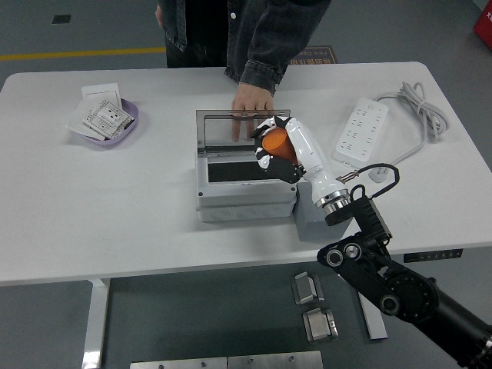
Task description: Pick up the cylinder from the cube,place it in the box,flap close box
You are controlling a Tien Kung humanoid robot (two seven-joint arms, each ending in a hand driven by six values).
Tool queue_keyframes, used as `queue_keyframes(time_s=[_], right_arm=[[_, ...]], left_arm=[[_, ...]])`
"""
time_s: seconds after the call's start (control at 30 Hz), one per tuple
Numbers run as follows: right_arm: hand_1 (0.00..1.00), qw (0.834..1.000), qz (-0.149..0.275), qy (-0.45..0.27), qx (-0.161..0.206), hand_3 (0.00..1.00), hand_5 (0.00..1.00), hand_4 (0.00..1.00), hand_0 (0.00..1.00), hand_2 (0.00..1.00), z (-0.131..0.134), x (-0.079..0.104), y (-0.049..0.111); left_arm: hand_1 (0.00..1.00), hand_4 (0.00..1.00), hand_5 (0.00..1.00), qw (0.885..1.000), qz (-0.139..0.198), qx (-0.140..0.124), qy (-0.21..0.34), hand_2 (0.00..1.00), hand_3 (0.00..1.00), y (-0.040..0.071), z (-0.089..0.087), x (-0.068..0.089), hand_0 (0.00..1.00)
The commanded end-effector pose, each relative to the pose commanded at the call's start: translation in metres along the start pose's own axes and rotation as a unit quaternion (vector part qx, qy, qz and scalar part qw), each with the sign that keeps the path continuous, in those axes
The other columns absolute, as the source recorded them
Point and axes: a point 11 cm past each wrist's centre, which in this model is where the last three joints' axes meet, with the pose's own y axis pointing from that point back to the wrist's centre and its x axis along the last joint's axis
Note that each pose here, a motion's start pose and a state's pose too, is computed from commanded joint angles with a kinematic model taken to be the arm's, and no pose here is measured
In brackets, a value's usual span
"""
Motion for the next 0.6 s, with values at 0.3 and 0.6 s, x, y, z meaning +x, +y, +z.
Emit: queue_keyframes(time_s=[0.3,0.6], right_arm=[[0.116,0.991,-0.061,0.114,0.033,0.309,0.002,0.002,0.002,0.388,-0.018,-0.030,-0.033],[0.114,0.981,-0.093,0.170,0.013,0.276,0.002,0.002,0.002,0.343,0.000,-0.041,-0.052]], left_arm=[[0.691,0.714,0.325,1.000,0.005,0.002,0.000,0.657,0.703,0.000,0.000,0.005,0.668],[0.691,0.714,0.325,1.000,0.006,-0.001,-0.003,0.657,0.703,0.001,0.005,0.007,0.668]])
